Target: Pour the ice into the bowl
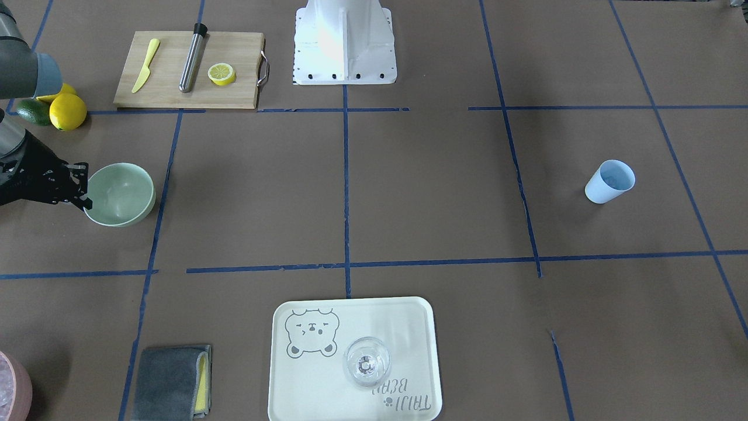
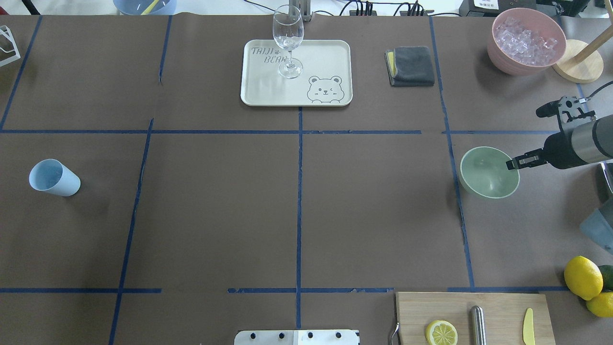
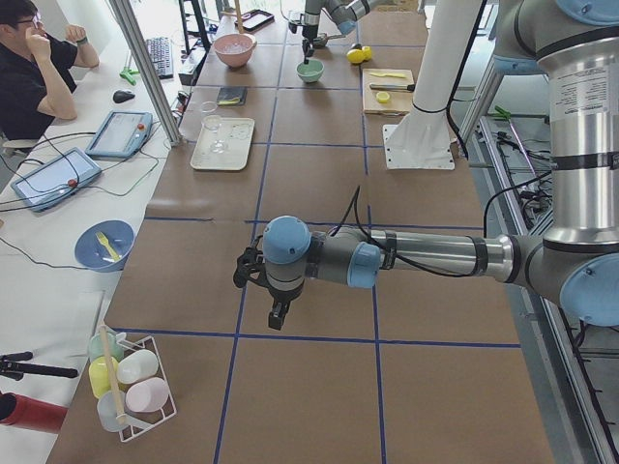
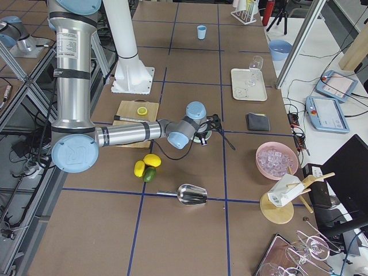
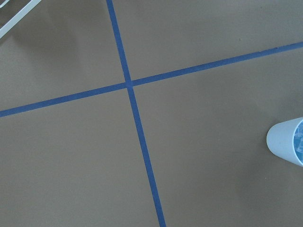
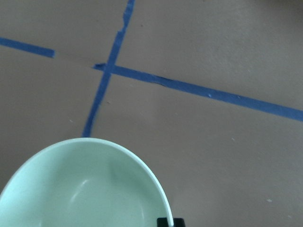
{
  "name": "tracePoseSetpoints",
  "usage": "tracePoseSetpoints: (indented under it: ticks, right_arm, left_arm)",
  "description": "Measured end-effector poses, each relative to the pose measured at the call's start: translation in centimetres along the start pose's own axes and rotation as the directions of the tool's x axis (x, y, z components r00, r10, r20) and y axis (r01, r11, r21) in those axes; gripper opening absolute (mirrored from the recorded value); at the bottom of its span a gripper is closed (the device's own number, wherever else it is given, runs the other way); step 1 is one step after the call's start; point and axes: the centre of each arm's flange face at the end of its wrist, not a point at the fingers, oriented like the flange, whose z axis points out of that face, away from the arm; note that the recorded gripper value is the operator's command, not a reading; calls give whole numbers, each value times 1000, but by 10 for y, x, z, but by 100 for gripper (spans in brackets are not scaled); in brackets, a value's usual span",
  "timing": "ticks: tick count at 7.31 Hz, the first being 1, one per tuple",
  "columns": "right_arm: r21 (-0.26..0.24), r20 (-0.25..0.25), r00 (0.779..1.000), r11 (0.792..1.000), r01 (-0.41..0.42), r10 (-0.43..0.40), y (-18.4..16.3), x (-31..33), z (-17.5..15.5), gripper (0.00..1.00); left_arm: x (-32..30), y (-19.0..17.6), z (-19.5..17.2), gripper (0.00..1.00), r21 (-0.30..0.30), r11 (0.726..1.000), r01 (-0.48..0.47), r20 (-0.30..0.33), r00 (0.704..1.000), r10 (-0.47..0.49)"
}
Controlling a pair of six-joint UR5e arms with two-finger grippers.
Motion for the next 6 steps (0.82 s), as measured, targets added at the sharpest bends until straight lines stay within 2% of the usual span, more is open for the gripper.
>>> tracePoseSetpoints:
  ticks: [2,3,4,6]
  right_arm:
    - [33,93,993,996,-81,78,-47,-93,10,0]
    - [41,121,986,992,-123,117,-73,-159,19,0]
    - [44,114,981,986,-164,158,-93,-231,31,0]
    - [66,43,974,973,-223,221,-104,-369,52,0]
  left_arm:
    - [0,0,0,100,0,1000,-1,0,1000,1]
    - [0,0,0,100,1,1000,-1,0,1000,1]
    - [0,0,0,100,1,1000,-2,0,1000,2]
    - [0,0,0,100,1,1000,-2,0,1000,2]
